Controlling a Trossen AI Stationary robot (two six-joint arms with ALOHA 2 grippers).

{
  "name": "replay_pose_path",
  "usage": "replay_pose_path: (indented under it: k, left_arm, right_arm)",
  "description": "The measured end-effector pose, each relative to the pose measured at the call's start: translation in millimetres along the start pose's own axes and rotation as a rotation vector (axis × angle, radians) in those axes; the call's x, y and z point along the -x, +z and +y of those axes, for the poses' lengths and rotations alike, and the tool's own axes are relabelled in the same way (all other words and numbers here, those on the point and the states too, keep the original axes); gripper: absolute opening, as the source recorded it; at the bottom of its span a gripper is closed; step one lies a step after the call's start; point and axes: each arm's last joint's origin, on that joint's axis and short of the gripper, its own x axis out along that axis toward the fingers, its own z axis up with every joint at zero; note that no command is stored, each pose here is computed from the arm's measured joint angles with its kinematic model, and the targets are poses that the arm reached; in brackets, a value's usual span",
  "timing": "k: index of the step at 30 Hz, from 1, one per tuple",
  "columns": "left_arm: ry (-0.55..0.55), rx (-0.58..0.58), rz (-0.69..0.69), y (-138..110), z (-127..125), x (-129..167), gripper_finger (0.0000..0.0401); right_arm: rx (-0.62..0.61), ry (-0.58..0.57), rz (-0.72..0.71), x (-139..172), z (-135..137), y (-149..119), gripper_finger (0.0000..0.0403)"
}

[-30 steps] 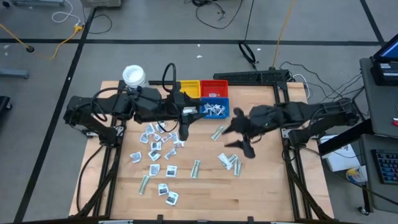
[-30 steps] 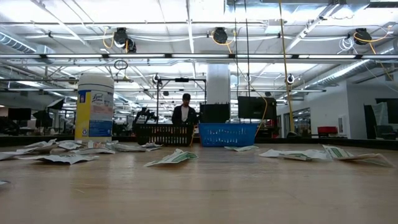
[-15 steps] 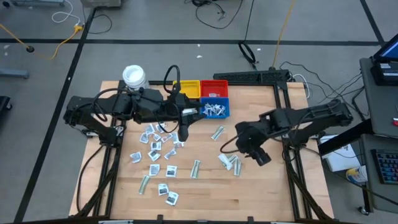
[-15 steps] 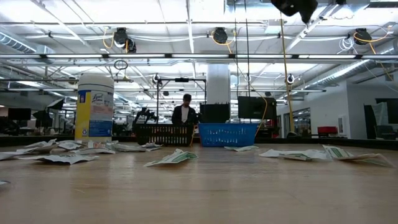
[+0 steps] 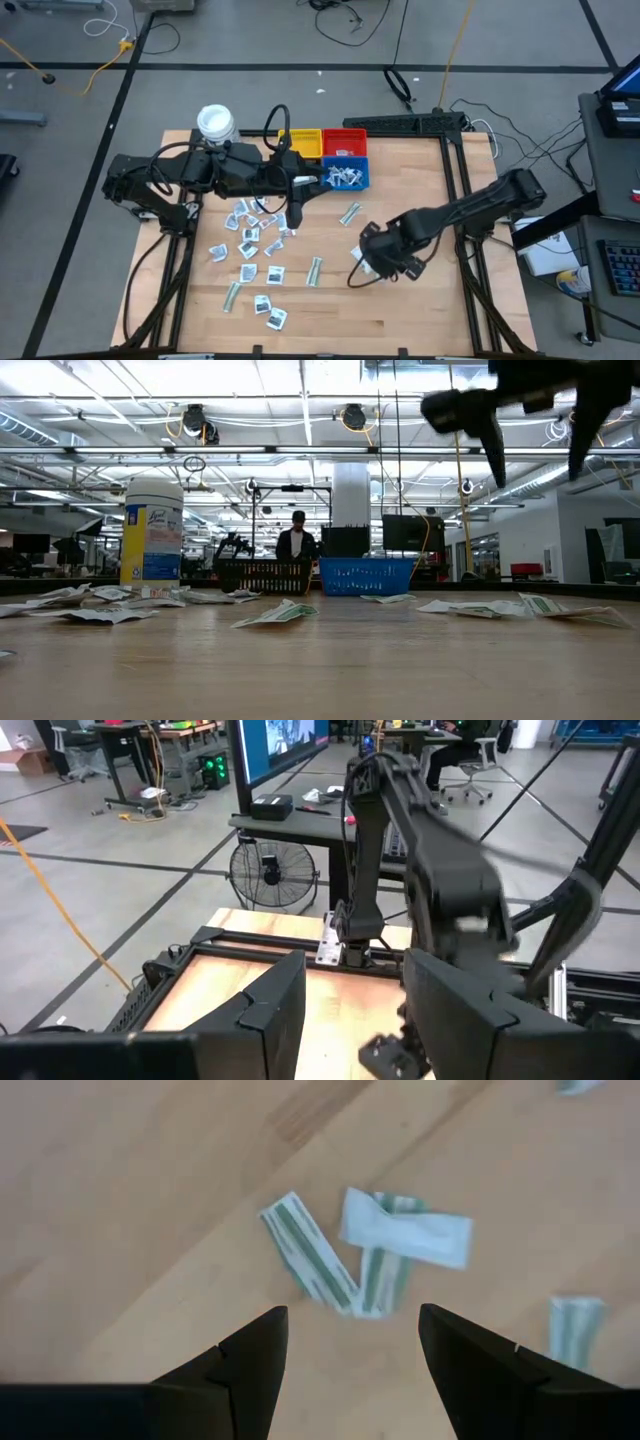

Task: Pick & Place First Aid Supplies
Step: Put the green bandage pack into the black basket

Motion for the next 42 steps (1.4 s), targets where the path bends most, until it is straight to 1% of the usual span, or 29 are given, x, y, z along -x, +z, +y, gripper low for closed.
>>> replay_pose_path:
  k: [4,7,12,16,25,29,33,35,37,40,42]
  left_arm:
    - [0.000,0.000,0.000,0.0,0.0,0.0,0.0175]
    - [0.000,-0.003,0.000,0.0,0.1,0.0,0.0175]
    - [0.000,-0.004,-0.001,0.1,0.1,0.0,0.0175]
    - [0.000,-0.005,0.000,0.1,0.1,0.0,0.0175]
    - [-0.001,-0.008,0.001,0.0,0.1,0.0,0.0175]
    - [-0.001,-0.009,0.001,0.0,0.1,0.0,0.0175]
    - [-0.001,-0.028,0.001,0.0,0.1,0.1,0.0175]
    - [-0.001,-0.028,0.002,0.0,0.1,0.1,0.0175]
    - [-0.001,-0.028,0.002,-0.1,0.1,0.1,0.0175]
    - [-0.001,-0.029,0.003,-0.2,0.1,0.1,0.0175]
    - [0.000,-0.034,0.009,-0.7,0.2,0.1,0.0175]
  right_arm:
    - [0.063,-0.009,-0.025,-32.4,7.5,-5.3,0.0222]
    - [0.067,-0.003,-0.050,-54.9,13.1,-11.0,0.0222]
    - [0.087,0.011,-0.052,-80.4,24.4,-22.2,0.0222]
    - [0.067,-0.009,-0.079,-89.5,25.2,-25.8,0.0222]
    - [0.066,-0.050,-0.183,-90.2,20.1,-15.3,0.0222]
    - [0.078,-0.011,-0.152,-101.7,22.5,-14.2,0.0222]
    - [0.122,-0.005,-0.140,-109.1,27.3,-9.6,0.0218]
    - [0.129,0.000,-0.134,-111.0,29.3,-8.6,0.0206]
    - [0.134,0.003,-0.131,-111.4,30.7,-8.2,0.0184]
    - [0.135,0.012,-0.130,-111.7,31.4,-8.3,0.0131]
    - [0.136,0.018,-0.130,-111.9,32.0,-8.6,0.0086]
